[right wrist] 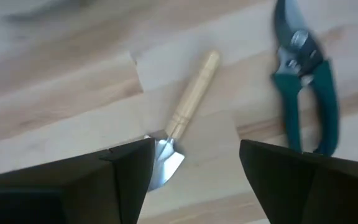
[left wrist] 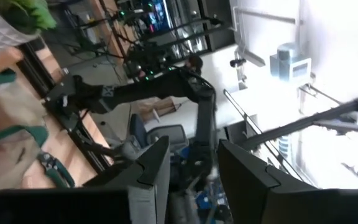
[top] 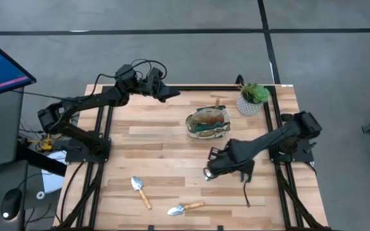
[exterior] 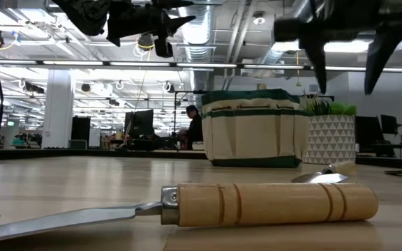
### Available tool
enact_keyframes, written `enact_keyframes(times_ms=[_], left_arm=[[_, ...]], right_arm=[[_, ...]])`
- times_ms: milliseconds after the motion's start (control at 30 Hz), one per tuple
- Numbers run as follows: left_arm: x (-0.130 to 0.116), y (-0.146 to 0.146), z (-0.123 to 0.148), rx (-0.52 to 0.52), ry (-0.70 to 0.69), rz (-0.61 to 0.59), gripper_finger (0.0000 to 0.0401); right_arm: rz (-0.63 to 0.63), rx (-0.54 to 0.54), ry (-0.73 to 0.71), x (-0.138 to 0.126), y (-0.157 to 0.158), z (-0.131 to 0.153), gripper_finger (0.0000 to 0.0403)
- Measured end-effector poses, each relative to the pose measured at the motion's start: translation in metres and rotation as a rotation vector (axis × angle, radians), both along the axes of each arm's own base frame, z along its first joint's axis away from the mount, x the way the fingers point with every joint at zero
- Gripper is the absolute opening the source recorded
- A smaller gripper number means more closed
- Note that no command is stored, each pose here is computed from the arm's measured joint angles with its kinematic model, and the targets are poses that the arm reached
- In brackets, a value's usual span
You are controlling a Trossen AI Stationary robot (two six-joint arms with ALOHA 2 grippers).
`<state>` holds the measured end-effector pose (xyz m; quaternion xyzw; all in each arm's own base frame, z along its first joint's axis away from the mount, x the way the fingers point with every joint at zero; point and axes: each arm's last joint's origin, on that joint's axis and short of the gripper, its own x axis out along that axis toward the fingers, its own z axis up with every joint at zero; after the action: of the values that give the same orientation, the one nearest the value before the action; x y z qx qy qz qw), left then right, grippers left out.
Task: Pick & Place Garden tools in Gardening bag
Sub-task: Put the trowel into the gardening bag
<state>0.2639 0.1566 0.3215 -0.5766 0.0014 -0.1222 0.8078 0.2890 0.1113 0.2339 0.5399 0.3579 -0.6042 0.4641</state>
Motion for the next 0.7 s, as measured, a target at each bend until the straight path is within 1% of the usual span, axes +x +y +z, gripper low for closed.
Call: enact_keyframes(times_ms=[133,233,400,633,700], left_arm=[[-0.005,-0.003,0.008,0.019,-0.025,-0.006,0.0108],[-0.012,-0.004,0.015,0.036,-0.044,-0.006,0.0108],[-0.026,-0.004,0.028,0.067,-0.077,0.007,0.0108],[-0.038,-0.005,0.039,0.097,-0.111,0.028,0.0108],[-0.039,-0.006,0.040,0.100,-0.114,0.029,0.0108]], right_arm=[[-0.036,0.014,0.096,0.011,-0.005,-0.024,0.0230],[-0.069,0.042,0.154,0.016,-0.012,-0.034,0.0230],[-0.093,0.059,0.113,0.025,-0.021,-0.044,0.0230],[-0.127,0.068,0.163,0.014,-0.023,-0.063,0.0230],[-0.126,0.075,0.148,0.013,-0.023,-0.068,0.0230]])
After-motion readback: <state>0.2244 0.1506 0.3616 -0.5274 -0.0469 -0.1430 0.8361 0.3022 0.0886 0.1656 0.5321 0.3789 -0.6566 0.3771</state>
